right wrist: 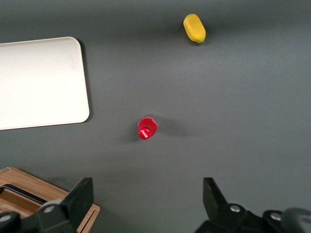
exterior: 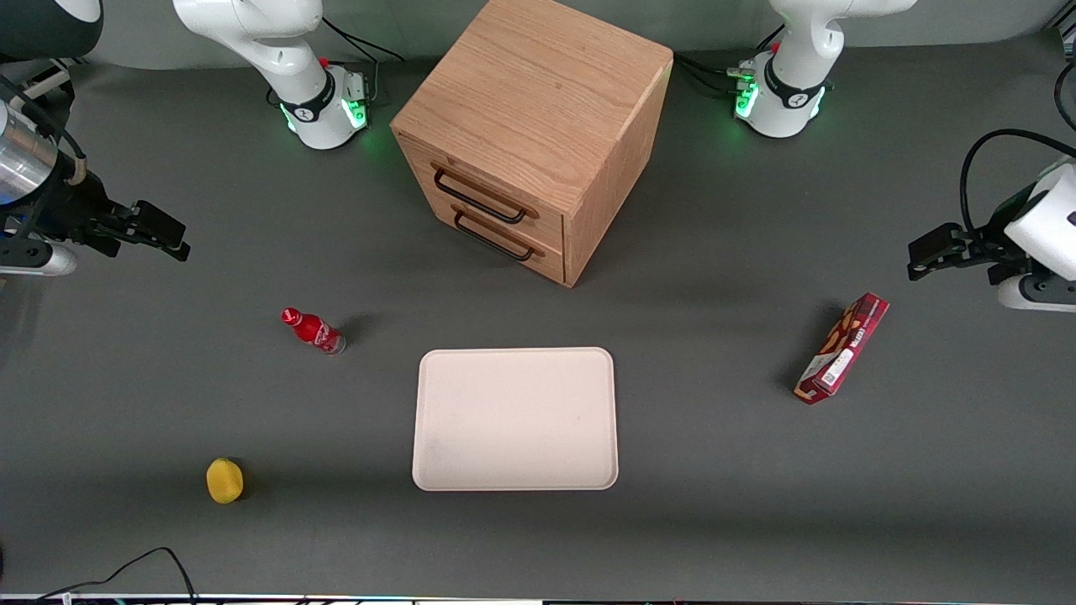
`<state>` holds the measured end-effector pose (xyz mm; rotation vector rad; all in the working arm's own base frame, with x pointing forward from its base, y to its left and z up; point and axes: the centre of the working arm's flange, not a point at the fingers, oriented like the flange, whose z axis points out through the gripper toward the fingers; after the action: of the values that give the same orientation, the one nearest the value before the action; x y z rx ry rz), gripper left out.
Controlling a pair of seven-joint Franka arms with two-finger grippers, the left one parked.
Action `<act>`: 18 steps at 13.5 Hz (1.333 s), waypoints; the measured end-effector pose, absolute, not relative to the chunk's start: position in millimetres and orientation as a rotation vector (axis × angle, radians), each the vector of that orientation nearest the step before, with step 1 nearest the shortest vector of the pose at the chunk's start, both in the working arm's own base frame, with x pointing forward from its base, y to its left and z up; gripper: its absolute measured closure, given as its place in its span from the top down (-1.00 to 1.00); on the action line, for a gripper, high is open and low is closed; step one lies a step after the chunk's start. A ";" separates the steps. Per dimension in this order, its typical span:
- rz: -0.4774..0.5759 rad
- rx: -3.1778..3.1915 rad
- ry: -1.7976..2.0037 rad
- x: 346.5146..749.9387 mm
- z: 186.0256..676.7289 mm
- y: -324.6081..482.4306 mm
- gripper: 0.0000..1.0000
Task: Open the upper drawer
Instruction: 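Move the right gripper toward the upper drawer's black handle of the wooden cabinet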
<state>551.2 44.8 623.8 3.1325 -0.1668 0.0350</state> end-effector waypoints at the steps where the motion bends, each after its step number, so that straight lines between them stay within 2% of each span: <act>1: 0.033 3.132 -0.166 551.2 623.5 44.8 1.00; 10: 0.029 3.141 -0.098 549.0 628.3 63.1 1.00; 15: -0.047 3.214 0.299 506.7 643.0 204.2 1.00; 18: -0.125 3.277 0.606 488.6 638.8 252.3 1.00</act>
<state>488.6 252.3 638.8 3.2772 0.6064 -0.1245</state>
